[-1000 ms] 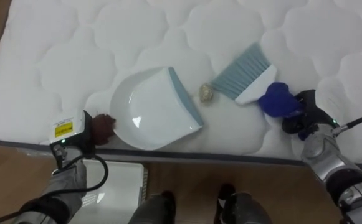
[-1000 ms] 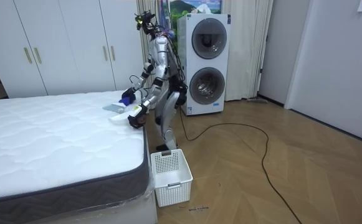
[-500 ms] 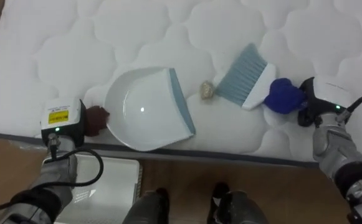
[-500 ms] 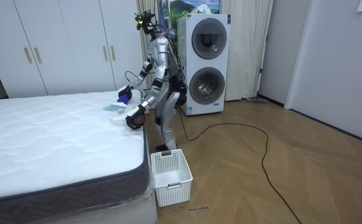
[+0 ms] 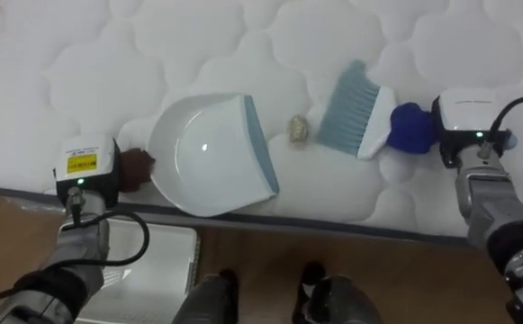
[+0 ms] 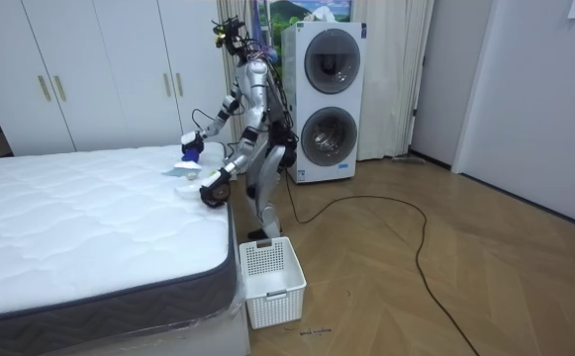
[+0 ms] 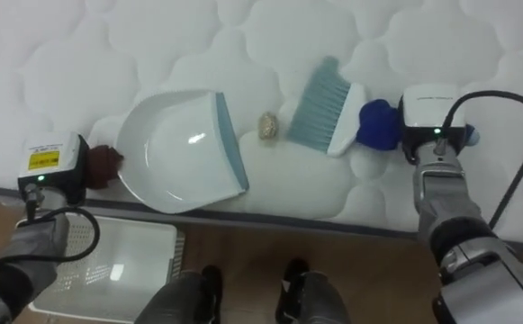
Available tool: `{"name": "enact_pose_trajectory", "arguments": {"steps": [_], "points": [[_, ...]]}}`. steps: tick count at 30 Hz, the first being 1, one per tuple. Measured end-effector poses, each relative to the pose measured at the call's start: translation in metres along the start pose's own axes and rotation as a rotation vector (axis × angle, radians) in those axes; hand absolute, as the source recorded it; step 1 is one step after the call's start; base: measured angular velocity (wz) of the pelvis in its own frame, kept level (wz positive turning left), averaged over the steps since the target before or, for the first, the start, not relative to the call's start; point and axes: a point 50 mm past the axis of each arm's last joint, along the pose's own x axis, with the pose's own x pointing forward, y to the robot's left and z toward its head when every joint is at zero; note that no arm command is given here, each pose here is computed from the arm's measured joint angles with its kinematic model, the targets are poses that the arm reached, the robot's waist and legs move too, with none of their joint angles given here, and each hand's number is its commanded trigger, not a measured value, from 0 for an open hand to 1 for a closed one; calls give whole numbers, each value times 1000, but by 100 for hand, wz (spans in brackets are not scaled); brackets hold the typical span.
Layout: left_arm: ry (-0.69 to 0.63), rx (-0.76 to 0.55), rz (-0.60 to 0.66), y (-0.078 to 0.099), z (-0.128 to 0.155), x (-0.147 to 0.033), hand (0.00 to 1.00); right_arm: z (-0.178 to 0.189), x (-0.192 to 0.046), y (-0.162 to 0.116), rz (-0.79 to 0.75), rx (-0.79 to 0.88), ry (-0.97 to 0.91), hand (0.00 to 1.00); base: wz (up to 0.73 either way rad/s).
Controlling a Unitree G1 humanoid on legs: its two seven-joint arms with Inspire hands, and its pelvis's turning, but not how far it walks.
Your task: Clean bed
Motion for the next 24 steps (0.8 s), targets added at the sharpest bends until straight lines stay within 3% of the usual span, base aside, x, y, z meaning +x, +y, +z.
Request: {"name": "enact_pose_trajectory", "arguments": {"steps": [8, 24], "points": [[-2, 15, -1, 7, -1, 5, 100, -1, 8, -16, -7, -167, -51, 100, 0], [17, 23, -24, 13, -13, 10, 100, 19, 11, -31, 67, -185, -108, 100, 1]]}}
